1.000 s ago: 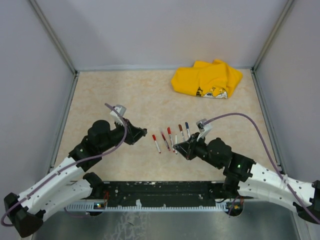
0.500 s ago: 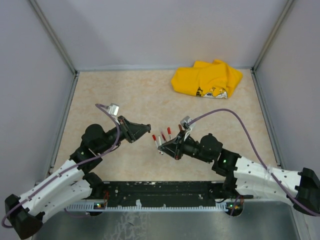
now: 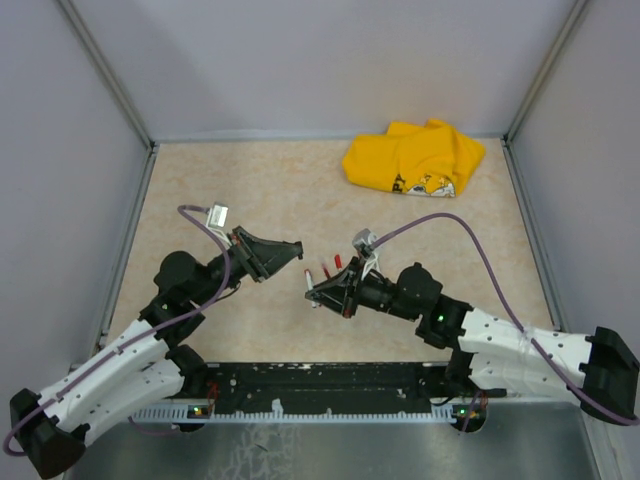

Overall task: Insert the pens into the pen caps
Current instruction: Insert the pen cap onto the pen.

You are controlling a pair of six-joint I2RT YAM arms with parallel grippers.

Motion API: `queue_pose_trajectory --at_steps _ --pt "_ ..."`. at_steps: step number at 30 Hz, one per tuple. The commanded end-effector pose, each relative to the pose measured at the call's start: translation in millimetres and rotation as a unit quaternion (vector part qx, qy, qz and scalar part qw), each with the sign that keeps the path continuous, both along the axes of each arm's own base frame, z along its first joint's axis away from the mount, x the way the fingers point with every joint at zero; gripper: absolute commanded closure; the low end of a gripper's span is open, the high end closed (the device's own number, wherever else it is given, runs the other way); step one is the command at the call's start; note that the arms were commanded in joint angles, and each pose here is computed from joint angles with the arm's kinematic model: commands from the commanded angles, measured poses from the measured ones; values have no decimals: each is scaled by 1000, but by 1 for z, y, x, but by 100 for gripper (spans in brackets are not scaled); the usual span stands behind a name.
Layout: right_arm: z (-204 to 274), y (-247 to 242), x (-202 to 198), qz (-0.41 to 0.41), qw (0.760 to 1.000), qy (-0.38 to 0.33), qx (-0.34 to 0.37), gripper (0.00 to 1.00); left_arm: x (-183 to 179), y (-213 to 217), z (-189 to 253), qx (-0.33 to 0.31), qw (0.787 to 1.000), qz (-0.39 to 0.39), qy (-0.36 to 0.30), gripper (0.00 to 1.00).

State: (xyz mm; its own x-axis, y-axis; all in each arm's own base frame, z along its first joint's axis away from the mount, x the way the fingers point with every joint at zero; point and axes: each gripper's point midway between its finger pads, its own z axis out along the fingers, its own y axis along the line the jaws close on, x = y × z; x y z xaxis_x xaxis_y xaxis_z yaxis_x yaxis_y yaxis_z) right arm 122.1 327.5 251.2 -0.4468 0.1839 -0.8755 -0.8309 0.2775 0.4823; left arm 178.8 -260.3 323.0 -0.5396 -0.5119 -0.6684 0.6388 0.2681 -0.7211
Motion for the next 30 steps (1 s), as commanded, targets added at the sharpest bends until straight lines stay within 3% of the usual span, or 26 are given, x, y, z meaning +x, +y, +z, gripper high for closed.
queue_pose_trajectory --at_steps 1,30 --pt "52 3 -1 5 997 -50 63 100 -8 -2 11 -24 999 -22 -14 100" --pt "61 -1 5 -15 996 -49 70 100 -22 -12 9 -21 997 -74 -6 100"
